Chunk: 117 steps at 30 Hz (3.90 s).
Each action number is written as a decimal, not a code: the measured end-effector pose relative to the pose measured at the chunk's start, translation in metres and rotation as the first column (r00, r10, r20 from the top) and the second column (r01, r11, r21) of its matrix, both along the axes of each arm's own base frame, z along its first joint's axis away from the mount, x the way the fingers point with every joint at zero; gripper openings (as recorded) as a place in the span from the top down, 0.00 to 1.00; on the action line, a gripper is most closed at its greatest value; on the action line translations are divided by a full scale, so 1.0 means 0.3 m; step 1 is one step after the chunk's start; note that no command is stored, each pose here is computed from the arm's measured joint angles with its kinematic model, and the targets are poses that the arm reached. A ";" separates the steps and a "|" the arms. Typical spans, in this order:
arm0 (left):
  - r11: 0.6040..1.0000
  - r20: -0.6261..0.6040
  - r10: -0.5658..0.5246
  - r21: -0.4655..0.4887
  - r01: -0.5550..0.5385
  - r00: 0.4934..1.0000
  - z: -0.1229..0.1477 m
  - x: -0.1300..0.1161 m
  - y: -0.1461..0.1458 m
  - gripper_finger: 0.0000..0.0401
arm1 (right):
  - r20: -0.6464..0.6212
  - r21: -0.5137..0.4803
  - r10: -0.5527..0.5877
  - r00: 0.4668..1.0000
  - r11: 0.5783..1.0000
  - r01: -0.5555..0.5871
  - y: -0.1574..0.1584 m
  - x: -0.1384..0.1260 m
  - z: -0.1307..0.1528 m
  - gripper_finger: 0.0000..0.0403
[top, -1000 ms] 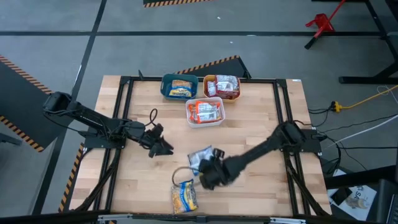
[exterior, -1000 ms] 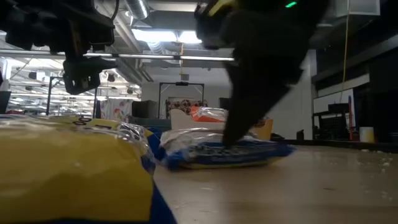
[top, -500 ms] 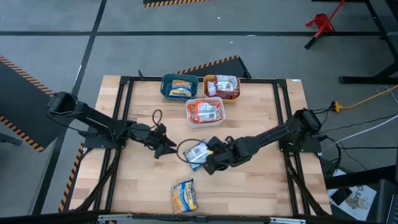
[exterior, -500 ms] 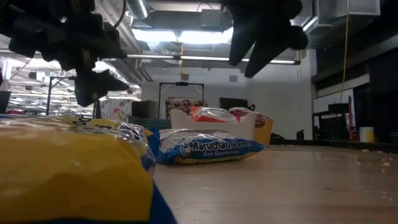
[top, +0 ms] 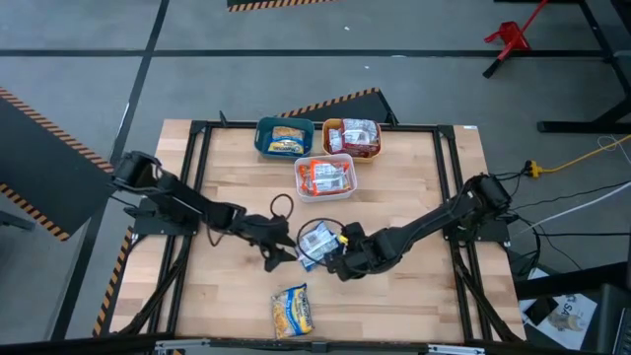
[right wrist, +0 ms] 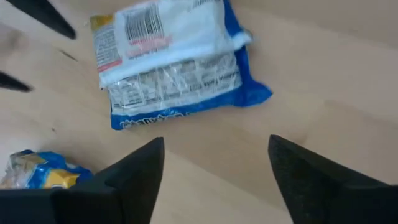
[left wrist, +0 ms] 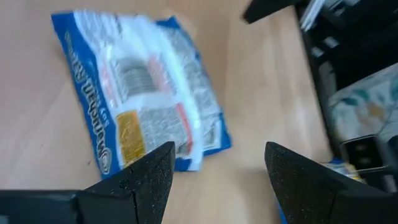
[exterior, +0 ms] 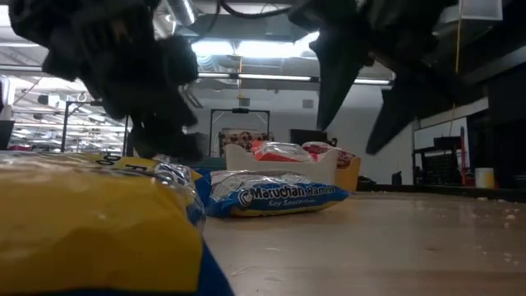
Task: Sort Maruchan noodles
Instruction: Put the right blue noodle pack into the blue bin
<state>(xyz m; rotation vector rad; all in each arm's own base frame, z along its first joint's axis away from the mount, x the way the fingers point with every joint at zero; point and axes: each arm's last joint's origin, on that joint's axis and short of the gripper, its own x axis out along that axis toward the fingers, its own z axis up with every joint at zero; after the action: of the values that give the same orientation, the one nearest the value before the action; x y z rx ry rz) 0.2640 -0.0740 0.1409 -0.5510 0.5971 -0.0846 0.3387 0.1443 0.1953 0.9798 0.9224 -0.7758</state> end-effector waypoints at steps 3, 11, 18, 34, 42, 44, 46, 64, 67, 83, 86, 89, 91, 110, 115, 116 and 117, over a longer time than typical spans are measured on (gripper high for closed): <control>1.000 -0.047 0.012 0.012 -0.011 0.999 -0.041 0.010 0.010 0.39 | 0.039 0.032 -0.059 0.998 0.998 0.057 -0.003 -0.006 -0.042 0.29; 0.999 -0.105 0.041 0.028 -0.038 0.994 -0.094 0.021 0.036 0.39 | 0.104 -0.007 -0.141 0.984 0.990 0.143 -0.035 -0.020 -0.098 0.26; 0.999 -0.141 0.046 0.028 -0.042 0.989 -0.134 0.029 0.048 0.39 | 0.168 0.021 -0.161 0.972 0.987 0.160 -0.052 -0.025 -0.150 0.26; 0.997 -0.157 0.076 0.042 -0.071 0.985 -0.145 0.028 0.054 0.39 | 0.402 0.130 -0.228 0.887 0.973 0.191 -0.084 0.027 -0.280 0.26; 0.996 -0.159 0.080 0.041 -0.075 0.984 -0.146 0.028 0.058 0.39 | 0.476 0.195 -0.180 0.861 0.976 0.096 -0.124 0.090 -0.302 0.29; 0.996 -0.160 0.080 0.041 -0.074 0.984 -0.147 0.028 0.058 0.39 | 0.470 0.202 -0.180 0.864 0.975 0.094 -0.131 0.092 -0.303 0.33; 0.996 -0.160 0.080 0.040 -0.075 0.984 -0.147 0.028 0.058 0.39 | 0.468 0.206 -0.181 0.865 0.974 0.093 -0.137 0.094 -0.303 0.40; 0.982 -0.182 -0.009 -0.188 -0.026 0.983 -0.011 -0.014 0.127 0.39 | 0.529 0.222 -0.150 0.835 0.974 0.034 -0.126 0.110 -0.287 0.71; 0.980 -0.171 0.007 -0.193 -0.041 0.985 0.058 -0.051 0.146 0.39 | 0.552 0.231 -0.145 0.822 0.973 0.016 -0.131 0.127 -0.270 0.71; 0.937 0.243 0.321 -0.220 -0.270 0.916 0.424 -0.356 0.250 0.39 | 0.758 0.112 -0.032 0.651 0.990 -0.082 -0.358 0.347 -0.003 0.73; 0.914 0.322 0.390 -0.249 -0.320 0.863 0.466 -0.428 0.261 0.39 | 0.756 0.048 0.011 0.654 0.996 -0.072 -0.461 0.386 0.067 0.75; 0.889 0.399 0.452 -0.271 -0.369 0.797 0.498 -0.497 0.268 0.39 | 0.729 -0.020 0.053 0.683 0.998 -0.056 -0.570 0.410 0.137 0.75; 0.872 0.444 0.489 -0.285 -0.399 0.751 0.514 -0.539 0.272 0.39 | 0.700 -0.069 0.066 0.711 0.997 -0.025 -0.649 0.415 0.181 0.74; 0.770 0.457 0.626 -0.234 -0.594 0.632 0.500 -0.635 0.290 0.39 | 0.651 -0.184 -0.116 0.750 0.935 0.304 -1.104 0.411 0.090 0.73; 0.761 0.458 0.634 -0.226 -0.608 0.623 0.499 -0.636 0.292 0.39 | 0.647 -0.167 -0.145 0.749 0.931 0.324 -1.147 0.432 0.028 0.73; 0.760 0.459 0.634 -0.222 -0.610 0.622 0.499 -0.636 0.292 0.39 | 0.646 -0.167 -0.139 0.751 0.934 0.317 -1.152 0.444 0.021 0.73; 0.760 0.461 0.632 -0.216 -0.613 0.622 0.499 -0.636 0.292 0.39 | 0.648 -0.174 -0.128 0.751 0.935 0.309 -1.159 0.456 0.017 0.73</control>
<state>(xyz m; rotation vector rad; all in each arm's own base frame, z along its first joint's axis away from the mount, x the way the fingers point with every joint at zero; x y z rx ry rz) 0.0731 0.0136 0.2906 -0.7170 -0.1517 0.4207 0.4756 -0.2033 0.2005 1.0179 0.1026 -0.6773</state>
